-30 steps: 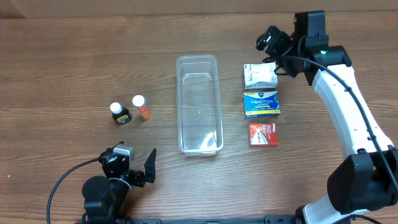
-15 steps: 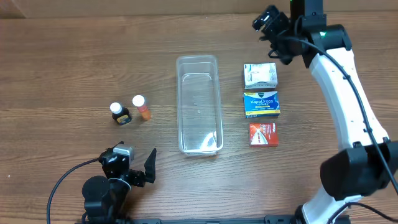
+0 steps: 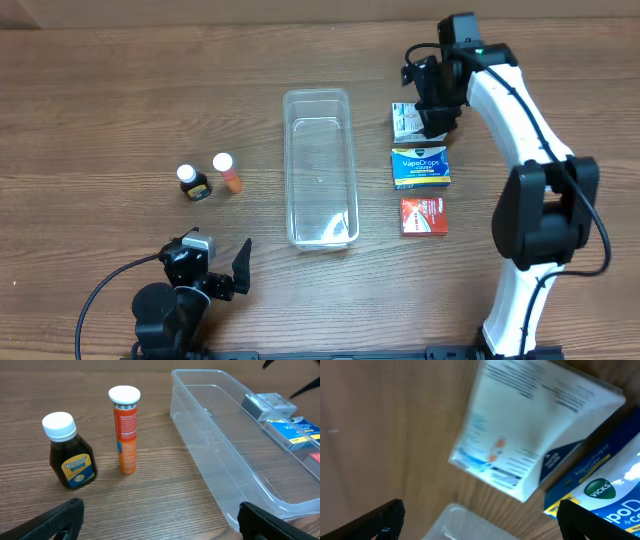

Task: Pack container
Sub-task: 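Raise the right gripper and move it over the white medicine box, then lower the right gripper and grasp the white box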

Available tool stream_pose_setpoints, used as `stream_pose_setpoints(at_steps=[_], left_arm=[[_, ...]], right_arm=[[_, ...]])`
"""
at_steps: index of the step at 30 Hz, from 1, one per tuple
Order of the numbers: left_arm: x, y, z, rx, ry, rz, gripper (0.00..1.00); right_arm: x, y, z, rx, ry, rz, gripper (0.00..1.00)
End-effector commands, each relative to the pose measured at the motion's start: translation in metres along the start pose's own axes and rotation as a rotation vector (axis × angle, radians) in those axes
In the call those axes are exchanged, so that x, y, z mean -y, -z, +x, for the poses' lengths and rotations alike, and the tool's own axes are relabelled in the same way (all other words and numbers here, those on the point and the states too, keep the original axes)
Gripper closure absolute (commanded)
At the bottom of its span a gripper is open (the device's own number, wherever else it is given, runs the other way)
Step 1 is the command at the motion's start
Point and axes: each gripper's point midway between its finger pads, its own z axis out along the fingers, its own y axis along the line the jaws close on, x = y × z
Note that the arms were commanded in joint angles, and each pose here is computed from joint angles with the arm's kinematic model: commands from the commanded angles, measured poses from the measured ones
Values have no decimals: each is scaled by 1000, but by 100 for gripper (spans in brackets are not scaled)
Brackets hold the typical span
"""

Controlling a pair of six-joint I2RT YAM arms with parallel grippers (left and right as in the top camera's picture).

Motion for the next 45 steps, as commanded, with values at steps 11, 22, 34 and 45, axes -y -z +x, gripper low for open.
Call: stream_pose_setpoints(at_steps=[11, 22, 34, 45], left_arm=[[0, 0, -1, 9, -16, 3, 0], [0, 0, -1, 9, -16, 3, 0], [0, 0, -1, 10, -17, 3, 0], [0, 0, -1, 10, -16, 3, 0]], right_arm=[[27, -40, -11, -38, -77, 117, 0], [-6, -39, -8, -90, -36, -26, 0], [10, -37, -37, -12, -118, 24, 0], [29, -53, -44, 15, -99, 99, 0]])
